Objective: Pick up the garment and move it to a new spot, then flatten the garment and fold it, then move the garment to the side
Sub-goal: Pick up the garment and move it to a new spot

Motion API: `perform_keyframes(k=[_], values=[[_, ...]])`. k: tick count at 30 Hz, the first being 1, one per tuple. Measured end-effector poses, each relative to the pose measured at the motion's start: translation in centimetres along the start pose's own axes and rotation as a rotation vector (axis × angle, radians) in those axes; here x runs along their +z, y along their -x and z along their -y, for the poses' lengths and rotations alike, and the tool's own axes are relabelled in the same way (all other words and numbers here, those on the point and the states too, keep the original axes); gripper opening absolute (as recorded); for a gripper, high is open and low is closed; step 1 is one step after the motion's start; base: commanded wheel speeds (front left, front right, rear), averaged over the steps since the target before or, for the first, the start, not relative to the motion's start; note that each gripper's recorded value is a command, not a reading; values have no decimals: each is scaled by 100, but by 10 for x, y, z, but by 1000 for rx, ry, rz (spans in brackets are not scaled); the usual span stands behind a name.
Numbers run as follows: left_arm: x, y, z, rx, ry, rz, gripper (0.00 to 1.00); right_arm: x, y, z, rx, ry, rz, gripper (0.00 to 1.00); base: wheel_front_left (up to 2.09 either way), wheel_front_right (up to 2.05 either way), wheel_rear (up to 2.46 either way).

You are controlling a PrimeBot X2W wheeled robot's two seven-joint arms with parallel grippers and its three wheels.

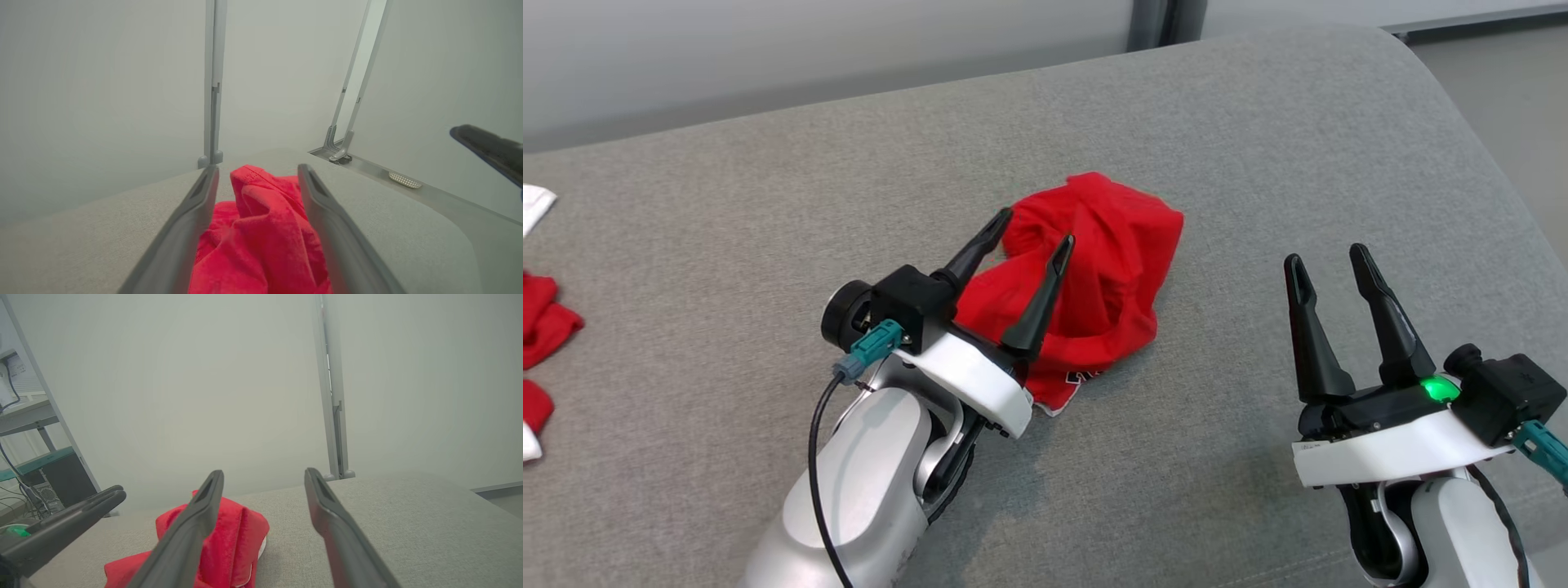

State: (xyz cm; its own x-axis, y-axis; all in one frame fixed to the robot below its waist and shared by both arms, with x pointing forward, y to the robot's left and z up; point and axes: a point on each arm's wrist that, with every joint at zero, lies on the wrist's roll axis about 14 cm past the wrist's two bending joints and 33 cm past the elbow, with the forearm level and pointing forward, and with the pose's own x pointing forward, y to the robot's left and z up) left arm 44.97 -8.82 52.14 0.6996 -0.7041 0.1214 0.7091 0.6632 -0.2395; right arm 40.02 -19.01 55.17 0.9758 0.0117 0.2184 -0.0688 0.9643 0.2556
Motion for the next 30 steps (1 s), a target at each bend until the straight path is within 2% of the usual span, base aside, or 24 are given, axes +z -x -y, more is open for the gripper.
perform_keyframes(k=[15,24,30], values=[[47,47,-51,226,-26,130,100,-10,-12,-39,118,-25,-15,100,0,0,0],[65,100,-83,400,-30,193,100,-17,-8,-62,182,-33,-34,100,0,0,0],[72,142,-99,523,-77,208,100,-18,0,-63,184,-14,-46,100,0,0,0]])
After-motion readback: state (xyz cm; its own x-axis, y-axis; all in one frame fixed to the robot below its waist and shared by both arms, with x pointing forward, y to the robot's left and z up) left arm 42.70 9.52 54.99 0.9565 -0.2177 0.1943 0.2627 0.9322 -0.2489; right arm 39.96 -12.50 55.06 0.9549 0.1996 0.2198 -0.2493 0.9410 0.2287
